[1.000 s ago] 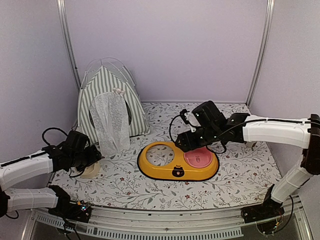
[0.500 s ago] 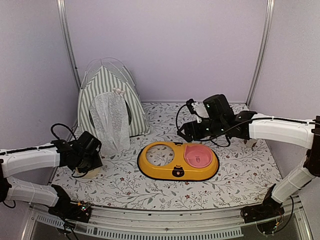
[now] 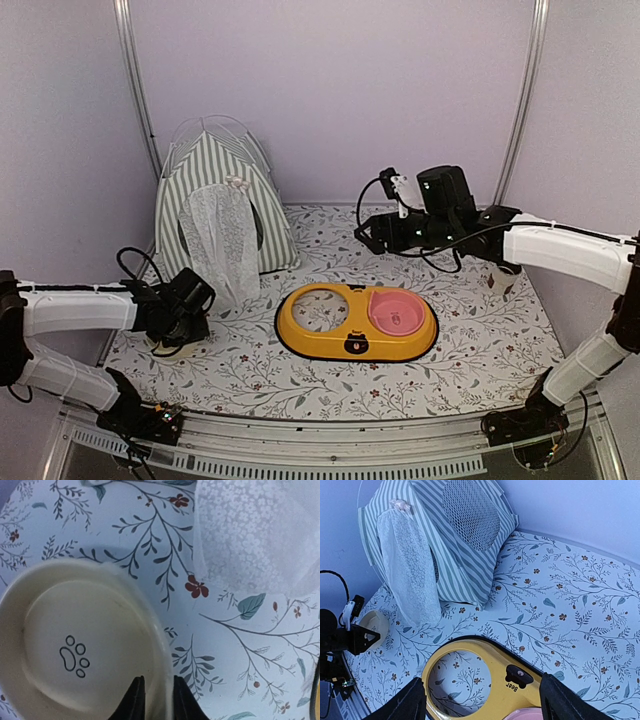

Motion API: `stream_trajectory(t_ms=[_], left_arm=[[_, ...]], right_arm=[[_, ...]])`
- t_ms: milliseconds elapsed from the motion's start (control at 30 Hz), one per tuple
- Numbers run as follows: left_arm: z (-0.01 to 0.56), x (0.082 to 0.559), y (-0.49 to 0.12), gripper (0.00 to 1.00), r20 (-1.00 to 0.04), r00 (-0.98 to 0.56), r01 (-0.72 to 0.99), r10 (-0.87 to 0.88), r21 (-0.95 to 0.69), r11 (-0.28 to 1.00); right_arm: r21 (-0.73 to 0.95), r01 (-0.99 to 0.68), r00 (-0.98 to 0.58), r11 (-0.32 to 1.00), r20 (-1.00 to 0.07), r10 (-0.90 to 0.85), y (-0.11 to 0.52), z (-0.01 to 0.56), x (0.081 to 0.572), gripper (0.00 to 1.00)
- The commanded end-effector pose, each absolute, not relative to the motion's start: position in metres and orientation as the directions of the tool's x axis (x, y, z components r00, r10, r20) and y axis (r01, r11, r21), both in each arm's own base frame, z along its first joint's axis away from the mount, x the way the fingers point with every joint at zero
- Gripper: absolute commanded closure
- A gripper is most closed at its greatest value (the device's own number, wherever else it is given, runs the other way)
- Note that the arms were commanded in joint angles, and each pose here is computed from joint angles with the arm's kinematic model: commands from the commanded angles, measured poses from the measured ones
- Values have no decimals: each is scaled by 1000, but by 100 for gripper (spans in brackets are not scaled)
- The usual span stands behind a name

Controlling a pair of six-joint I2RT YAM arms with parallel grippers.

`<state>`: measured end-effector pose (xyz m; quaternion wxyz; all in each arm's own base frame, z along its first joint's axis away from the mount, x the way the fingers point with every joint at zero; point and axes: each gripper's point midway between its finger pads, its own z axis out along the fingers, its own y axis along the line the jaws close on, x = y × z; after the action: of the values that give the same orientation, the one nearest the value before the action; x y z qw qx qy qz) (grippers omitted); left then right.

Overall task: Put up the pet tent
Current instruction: Pick up the pet food bowl at the corner of the board.

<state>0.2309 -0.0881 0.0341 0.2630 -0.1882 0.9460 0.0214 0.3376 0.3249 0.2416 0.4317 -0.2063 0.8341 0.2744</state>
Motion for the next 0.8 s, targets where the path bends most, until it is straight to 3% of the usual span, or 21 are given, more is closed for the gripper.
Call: stream_trajectory(t_ms=[0,100,767], left_arm=[[27,229,-87,88,-504,-800,-360,-327,-35,932],[25,228,-88,100,-499,-807,-351,-316,-26,936],[92,227,-112,100,-597,-754,-207,-273,-178,962]], right_arm=[[288,-616,-456,733,-889,-34,333,292,349,19],[286,-623,-439,728,-898,-22,338,302,357,18],[369,-608,-453,703,-888,75,343,317,385,11]])
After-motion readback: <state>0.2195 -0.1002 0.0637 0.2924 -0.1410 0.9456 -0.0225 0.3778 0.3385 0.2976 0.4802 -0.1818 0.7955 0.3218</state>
